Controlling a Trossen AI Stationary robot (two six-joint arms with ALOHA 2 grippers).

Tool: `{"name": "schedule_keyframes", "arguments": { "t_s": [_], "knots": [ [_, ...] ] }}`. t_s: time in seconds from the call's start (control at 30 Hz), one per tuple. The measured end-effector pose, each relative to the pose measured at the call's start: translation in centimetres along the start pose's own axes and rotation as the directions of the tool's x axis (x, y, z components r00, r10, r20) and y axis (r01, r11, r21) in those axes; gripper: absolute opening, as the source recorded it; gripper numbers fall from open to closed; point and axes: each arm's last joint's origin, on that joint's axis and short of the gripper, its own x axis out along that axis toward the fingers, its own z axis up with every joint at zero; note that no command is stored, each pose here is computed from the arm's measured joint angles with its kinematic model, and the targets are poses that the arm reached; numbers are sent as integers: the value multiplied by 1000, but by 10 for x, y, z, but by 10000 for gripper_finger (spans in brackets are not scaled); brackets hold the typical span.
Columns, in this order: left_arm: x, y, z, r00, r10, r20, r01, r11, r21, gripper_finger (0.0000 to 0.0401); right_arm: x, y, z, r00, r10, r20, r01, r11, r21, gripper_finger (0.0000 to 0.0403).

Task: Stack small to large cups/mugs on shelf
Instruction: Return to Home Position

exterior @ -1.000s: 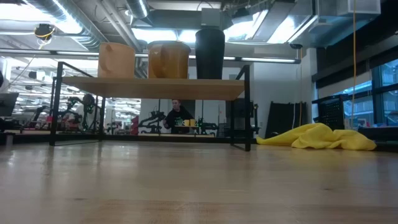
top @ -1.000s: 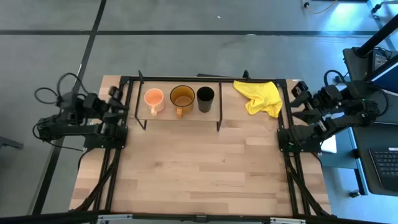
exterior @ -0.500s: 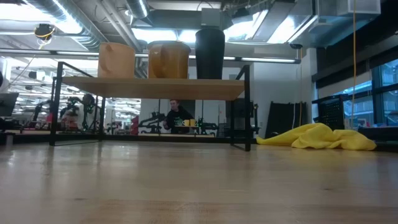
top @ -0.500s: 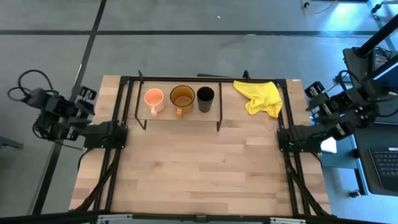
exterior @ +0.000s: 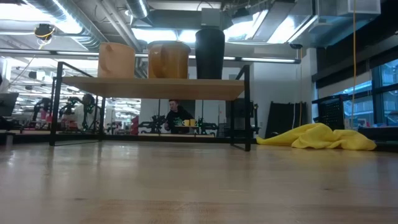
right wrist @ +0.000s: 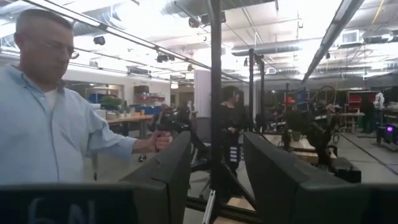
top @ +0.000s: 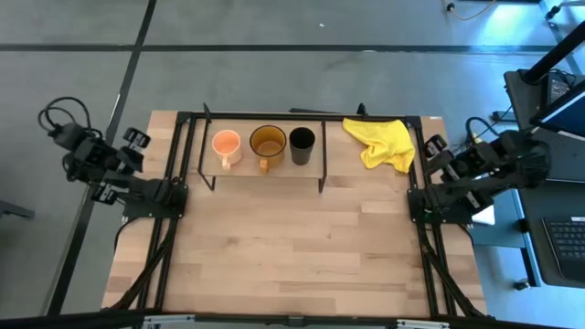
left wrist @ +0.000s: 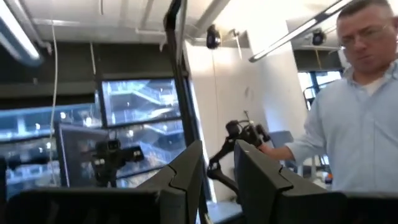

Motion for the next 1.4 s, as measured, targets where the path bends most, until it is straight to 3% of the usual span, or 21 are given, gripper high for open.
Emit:
{"name": "schedule_keyframes", "arguments": {
  "t_s": [0.6,1.03,1.4],
  "knots": [
    [21,-6,-82,995,-2,-104,-15,986,-163,87,9,-11,-87,998,14,66,-16,999,34,149],
    [27,-14,-126,995,-52,-90,28,968,-249,87,-5,-12,-134,990,25,142,-34,998,60,149],
    [24,-21,-169,980,-54,-194,-17,937,-349,87,-15,-15,-166,994,-33,106,27,998,58,149]
  ]
}}
